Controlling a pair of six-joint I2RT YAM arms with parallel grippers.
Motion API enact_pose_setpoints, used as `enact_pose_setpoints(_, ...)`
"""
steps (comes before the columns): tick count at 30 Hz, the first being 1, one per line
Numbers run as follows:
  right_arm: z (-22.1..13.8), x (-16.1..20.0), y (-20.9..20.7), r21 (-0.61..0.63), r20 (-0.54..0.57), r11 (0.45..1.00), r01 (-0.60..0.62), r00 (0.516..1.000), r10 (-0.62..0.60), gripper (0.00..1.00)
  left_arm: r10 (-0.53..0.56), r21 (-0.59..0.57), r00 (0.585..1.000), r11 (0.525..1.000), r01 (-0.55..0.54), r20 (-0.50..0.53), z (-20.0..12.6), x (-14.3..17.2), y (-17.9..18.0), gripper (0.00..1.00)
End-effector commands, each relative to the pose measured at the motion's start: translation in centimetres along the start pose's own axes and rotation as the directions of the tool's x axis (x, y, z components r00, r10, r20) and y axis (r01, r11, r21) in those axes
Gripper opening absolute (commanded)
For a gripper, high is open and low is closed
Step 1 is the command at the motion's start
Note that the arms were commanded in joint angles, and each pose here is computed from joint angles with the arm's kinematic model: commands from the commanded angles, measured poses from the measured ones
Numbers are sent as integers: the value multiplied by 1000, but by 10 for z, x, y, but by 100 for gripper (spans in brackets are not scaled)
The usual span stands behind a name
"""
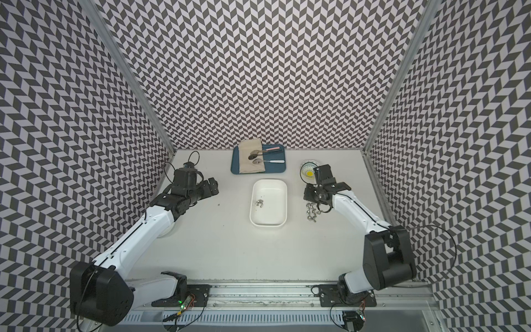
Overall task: Take out the wing nut from the storage box
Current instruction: Place the wing nut at the center of the board.
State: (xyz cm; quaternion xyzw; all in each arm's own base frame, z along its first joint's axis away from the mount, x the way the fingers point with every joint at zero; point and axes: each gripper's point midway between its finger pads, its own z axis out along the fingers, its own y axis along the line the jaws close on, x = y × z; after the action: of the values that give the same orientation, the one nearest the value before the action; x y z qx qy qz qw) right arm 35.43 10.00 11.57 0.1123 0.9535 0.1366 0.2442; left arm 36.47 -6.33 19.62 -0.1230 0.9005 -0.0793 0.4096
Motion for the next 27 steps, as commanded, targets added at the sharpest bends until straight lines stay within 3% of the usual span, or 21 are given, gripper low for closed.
enact_pose_setpoints(1, -4, 6, -29, 64, 23, 998, -26, 999, 25, 5, 7, 21, 1000, 1000, -8, 27, -6, -15, -7, 95)
enact_pose_setpoints(9, 10, 36, -65, 113, -38, 991, -66, 997, 71, 5, 9, 23, 1000, 1000, -9, 22, -6, -14, -7, 95)
enact_pose_setpoints(18, 24, 65, -71, 104, -121, 992, -65, 990, 77, 5, 4, 22, 1000, 1000, -4, 21, -7, -12, -5, 95)
enact_pose_setpoints(27, 33, 69, -68, 73, -130, 994, -77, 988, 86, 5, 4, 24, 1000, 1000, -4, 21, -7, -11, -5, 95)
